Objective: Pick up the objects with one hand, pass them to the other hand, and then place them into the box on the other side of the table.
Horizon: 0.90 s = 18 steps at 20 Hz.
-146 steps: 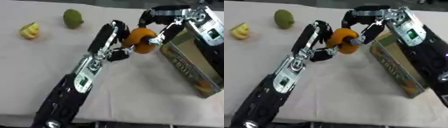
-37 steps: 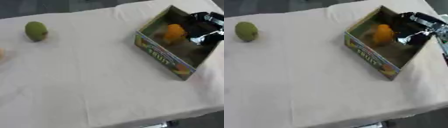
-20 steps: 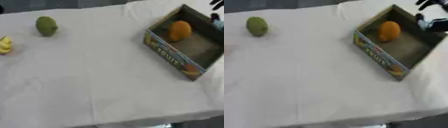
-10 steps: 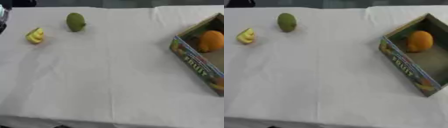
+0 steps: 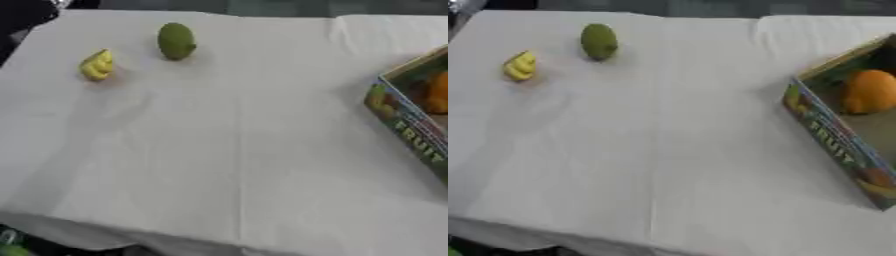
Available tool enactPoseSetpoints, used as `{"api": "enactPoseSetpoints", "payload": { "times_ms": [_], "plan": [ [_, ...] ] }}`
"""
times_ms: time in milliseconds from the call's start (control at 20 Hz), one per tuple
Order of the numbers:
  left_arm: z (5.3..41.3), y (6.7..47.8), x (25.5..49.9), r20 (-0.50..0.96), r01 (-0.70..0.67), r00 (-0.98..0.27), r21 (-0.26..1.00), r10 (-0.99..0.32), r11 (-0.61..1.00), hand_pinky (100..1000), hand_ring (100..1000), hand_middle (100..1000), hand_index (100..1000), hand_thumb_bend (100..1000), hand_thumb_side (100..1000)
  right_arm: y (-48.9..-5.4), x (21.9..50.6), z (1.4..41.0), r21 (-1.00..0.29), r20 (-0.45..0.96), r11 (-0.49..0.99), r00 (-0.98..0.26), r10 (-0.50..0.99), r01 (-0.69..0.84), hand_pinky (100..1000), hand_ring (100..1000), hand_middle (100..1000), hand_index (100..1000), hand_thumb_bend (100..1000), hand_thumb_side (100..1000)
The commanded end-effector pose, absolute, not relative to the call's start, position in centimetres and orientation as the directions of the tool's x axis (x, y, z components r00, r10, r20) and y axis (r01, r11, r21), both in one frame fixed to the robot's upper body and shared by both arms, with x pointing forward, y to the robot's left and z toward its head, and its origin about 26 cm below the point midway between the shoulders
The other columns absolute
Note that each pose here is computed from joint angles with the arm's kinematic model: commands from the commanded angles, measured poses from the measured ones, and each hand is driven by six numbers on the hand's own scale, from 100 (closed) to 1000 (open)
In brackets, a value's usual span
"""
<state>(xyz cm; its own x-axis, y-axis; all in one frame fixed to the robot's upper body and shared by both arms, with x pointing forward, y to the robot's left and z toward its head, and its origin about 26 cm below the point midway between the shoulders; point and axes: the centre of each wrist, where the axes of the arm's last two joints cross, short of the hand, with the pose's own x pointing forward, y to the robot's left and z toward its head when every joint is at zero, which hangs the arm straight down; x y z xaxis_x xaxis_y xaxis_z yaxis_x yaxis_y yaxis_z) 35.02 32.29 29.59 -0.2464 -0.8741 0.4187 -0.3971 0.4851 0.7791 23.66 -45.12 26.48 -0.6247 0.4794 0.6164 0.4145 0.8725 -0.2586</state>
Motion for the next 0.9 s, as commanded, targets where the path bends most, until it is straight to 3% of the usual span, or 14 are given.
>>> {"api": "enactPoseSetpoints", "payload": {
  "times_ms": [50, 400, 900],
  "plan": [
    [32.1, 33.1, 35.8, 0.393, -0.313, -0.184, 0.845, -0.901, 0.433, 737, 749, 708, 786, 563, 258, -45.1, 22.8, 27.7, -0.292, 0.573, 0.847, -0.628, 0.527, 0.444, 814, 660, 739, 780, 100, 525],
    [34.2, 32.0, 39.0, 0.359, -0.148, -0.087, 0.918, -0.929, 0.368, 781, 775, 738, 800, 635, 382, -45.4, 22.6, 27.4, -0.288, 0.590, 0.837, -0.601, 0.538, 0.466, 815, 640, 725, 761, 100, 527],
    [33.6, 31.9, 43.4, 0.268, 0.037, 0.080, 0.962, -0.960, 0.271, 823, 800, 741, 796, 702, 439, -45.5, 22.6, 27.0, -0.289, 0.606, 0.832, -0.583, 0.542, 0.473, 816, 628, 716, 756, 100, 528]
  ]
}}
